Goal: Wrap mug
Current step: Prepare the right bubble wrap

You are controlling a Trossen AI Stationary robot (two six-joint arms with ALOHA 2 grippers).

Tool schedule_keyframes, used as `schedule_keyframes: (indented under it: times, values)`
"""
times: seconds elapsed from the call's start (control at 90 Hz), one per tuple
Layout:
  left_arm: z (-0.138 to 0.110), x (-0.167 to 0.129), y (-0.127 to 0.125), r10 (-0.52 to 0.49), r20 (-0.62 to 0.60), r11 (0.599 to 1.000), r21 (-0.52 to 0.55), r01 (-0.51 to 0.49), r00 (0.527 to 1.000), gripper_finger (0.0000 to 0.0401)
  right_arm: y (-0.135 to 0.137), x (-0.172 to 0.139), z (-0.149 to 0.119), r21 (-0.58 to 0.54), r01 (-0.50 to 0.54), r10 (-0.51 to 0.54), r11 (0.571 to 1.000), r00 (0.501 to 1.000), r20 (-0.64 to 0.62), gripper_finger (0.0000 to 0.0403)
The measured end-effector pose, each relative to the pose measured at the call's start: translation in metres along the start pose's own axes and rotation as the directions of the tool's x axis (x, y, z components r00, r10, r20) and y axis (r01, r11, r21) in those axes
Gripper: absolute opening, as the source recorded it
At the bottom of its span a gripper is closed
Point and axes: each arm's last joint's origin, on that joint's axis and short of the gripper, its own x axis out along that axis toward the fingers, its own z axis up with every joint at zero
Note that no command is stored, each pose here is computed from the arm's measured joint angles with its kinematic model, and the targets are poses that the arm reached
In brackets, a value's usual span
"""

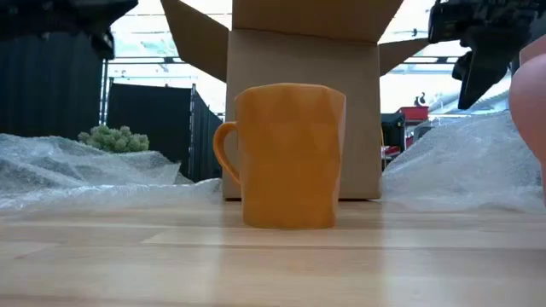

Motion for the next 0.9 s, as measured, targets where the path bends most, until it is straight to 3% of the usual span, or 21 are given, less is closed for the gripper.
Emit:
schedule_keyframes:
  times: [0.122,0.244,0.411,0.544,0.644,0.7,0.811,0.9]
  values:
    - [0.015,0.039,-0.01,0.022,-0.191,0.998,0.057,-0.011,0.981,0.0,0.0,0.002,0.001,0.005,0.027,-0.027,1.0,1.0,0.004,0.0233]
    - [0.015,0.071,-0.022,0.048,-0.399,0.997,0.078,-0.018,0.916,0.0,-0.002,0.011,-0.006,0.044,0.06,-0.059,0.997,0.998,-0.026,0.0235]
    - [0.008,0.093,-0.038,0.022,-0.538,0.999,0.04,0.0,0.843,0.0,0.01,0.017,-0.02,-0.009,-0.022,0.021,1.0,0.996,-0.091,0.022]
    - [-0.003,0.104,-0.053,-0.041,-0.587,0.999,-0.035,0.026,0.808,0.0,0.028,0.015,-0.023,-0.108,-0.115,0.112,0.988,0.993,-0.028,0.0209]
    - [-0.019,0.109,-0.06,-0.027,-0.638,0.999,-0.045,-0.003,0.769,0.0,0.034,0.013,-0.025,-0.133,-0.103,0.109,0.986,0.994,0.033,0.0203]
    - [-0.028,0.113,-0.066,-0.019,-0.652,0.998,-0.053,-0.02,0.758,0.0,0.041,0.012,-0.023,-0.137,-0.149,0.16,0.979,0.984,0.073,0.02]
    - [-0.041,0.125,-0.08,-0.053,-0.623,0.997,-0.079,0.005,0.781,0.0,0.058,0.008,-0.022,-0.211,-0.249,0.281,0.945,0.95,0.134,0.0197]
    - [-0.053,0.135,-0.086,-0.064,-0.593,0.997,-0.072,0.026,0.803,0.0,0.066,0.012,-0.022,-0.29,-0.227,0.281,0.93,0.946,0.16,0.0196]
